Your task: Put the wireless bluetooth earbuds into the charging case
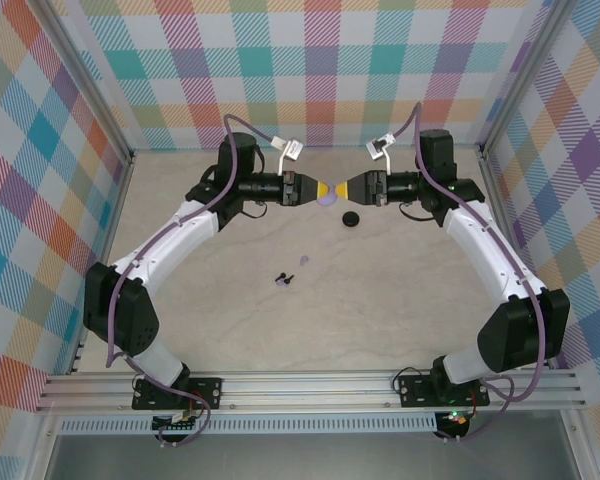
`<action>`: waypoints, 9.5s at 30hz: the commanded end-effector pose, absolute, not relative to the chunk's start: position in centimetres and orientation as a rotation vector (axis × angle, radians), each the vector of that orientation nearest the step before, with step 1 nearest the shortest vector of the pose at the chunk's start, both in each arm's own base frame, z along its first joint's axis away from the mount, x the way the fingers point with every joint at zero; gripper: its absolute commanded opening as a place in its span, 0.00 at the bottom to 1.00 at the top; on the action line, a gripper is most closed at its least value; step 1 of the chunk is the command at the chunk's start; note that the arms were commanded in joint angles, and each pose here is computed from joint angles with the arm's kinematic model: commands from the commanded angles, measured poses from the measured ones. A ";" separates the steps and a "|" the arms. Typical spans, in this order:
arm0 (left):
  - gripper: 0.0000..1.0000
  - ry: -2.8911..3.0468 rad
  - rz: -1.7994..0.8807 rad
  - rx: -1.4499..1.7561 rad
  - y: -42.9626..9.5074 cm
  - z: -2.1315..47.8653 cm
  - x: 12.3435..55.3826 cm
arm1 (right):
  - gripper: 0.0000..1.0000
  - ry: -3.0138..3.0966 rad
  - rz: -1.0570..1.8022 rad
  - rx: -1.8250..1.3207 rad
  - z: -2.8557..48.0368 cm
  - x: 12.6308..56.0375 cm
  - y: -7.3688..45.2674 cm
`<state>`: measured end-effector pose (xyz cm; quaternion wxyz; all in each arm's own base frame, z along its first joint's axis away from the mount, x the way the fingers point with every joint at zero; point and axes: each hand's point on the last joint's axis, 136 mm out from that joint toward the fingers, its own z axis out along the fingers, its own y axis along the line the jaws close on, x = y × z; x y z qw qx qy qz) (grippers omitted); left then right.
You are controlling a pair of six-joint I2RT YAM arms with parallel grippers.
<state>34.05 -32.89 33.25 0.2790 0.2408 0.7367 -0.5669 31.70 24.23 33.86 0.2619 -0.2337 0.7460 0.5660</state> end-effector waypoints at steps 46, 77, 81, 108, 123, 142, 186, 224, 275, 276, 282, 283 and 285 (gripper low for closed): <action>0.51 1.856 -1.531 0.775 -33.3 37.2 30.7 | 0.20 1.920 1.524 -0.770 35.8 30.1 26.1; 0.17 1.823 -1.579 0.762 -33.7 37.6 30.3 | 0.27 1.910 1.598 -0.845 36.0 28.3 26.1; 0.16 1.843 -1.549 0.759 -33.6 37.2 30.5 | 0.36 1.940 1.529 -0.812 35.9 28.7 25.8; 0.17 1.427 -1.103 1.088 -32.7 36.8 28.9 | 0.65 2.080 1.161 -0.714 35.1 29.0 24.3; 0.17 1.414 -1.134 1.140 -33.1 36.4 27.6 | 0.65 2.077 1.134 -0.689 35.4 29.7 24.6; 0.15 1.406 -1.119 1.215 -33.5 35.9 26.3 | 0.65 2.094 1.027 -0.583 35.5 31.3 23.6; 0.15 1.487 -1.181 1.002 -27.4 34.5 19.8 | 0.58 2.819 0.906 -0.270 11.7 34.6 27.6; 0.15 1.488 -1.184 1.018 -26.9 35.0 18.8 | 0.44 3.134 0.549 -0.197 2.9 33.7 32.6; 0.14 1.513 -1.181 0.985 -26.7 34.6 19.0 | 0.47 3.179 0.308 -0.113 3.1 35.1 23.2; 0.14 1.511 -1.180 0.986 -26.7 34.6 19.0 | 0.47 3.178 0.324 -0.070 3.1 35.1 23.4; 0.14 1.507 -1.181 0.988 -26.7 34.8 19.0 | 0.44 3.170 0.360 0.149 3.0 35.4 23.8; 0.14 1.508 -1.183 0.987 -26.7 34.8 19.0 | 0.44 3.166 0.352 0.184 3.0 35.4 23.8; 0.14 1.510 -1.180 0.988 -26.7 34.7 19.1 | 0.44 3.161 0.313 0.256 3.0 35.5 23.4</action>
